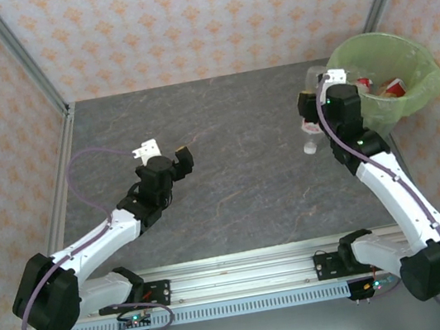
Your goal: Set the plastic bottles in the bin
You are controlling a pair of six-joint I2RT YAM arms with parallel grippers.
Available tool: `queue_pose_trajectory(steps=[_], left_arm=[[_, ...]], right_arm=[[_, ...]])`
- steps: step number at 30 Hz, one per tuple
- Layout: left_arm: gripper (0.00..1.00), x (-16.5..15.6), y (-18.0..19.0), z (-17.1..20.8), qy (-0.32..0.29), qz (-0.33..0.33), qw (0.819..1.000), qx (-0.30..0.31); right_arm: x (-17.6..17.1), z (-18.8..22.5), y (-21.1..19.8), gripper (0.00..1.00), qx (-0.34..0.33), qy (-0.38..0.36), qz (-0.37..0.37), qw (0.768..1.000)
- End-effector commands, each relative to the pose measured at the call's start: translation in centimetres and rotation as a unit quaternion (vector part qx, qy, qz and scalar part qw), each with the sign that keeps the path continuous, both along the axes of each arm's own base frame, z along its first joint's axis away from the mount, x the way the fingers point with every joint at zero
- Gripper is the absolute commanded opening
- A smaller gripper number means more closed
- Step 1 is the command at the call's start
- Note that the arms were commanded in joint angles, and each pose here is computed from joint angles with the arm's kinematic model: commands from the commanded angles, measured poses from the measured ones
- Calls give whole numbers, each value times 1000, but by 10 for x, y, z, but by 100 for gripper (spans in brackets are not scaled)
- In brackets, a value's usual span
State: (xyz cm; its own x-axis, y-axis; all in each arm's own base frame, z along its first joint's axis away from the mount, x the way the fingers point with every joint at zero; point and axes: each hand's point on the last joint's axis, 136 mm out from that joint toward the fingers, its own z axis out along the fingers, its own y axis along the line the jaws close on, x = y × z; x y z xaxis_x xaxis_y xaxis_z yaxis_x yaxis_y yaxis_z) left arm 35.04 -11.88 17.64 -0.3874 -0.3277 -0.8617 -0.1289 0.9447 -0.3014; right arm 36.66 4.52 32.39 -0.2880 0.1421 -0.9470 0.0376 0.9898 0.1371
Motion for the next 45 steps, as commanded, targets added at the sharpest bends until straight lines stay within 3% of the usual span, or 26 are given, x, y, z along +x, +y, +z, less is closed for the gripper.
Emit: queue_pose_trajectory(steps=[1,6,11,16,23,30,45], left_arm=[[100,1,6,5,2,15,1000,-1],[100,0,9,4,6,19,1000,6],[100,0,9,2,8,20,1000,8],[100,1,8,1,9,19,1000,7],[100,-1,9,2,11,17,1000,8],[100,-2,9,3,9,18,1000,4],[100,2,7,-2,19,20,1000,8]], right_arm=[[0,69,-19,48,0,-107,-49,993],[4,120,-35,49,21,-171,-68,983],[8,156,-73,50,-20,-216,-130,968],[13,166,-122,50,-44,-212,-199,956],[29,175,-164,50,-50,-202,-222,953],[45,150,-187,50,-146,-128,-257,946],[69,101,-183,51,-304,-34,-191,933]])
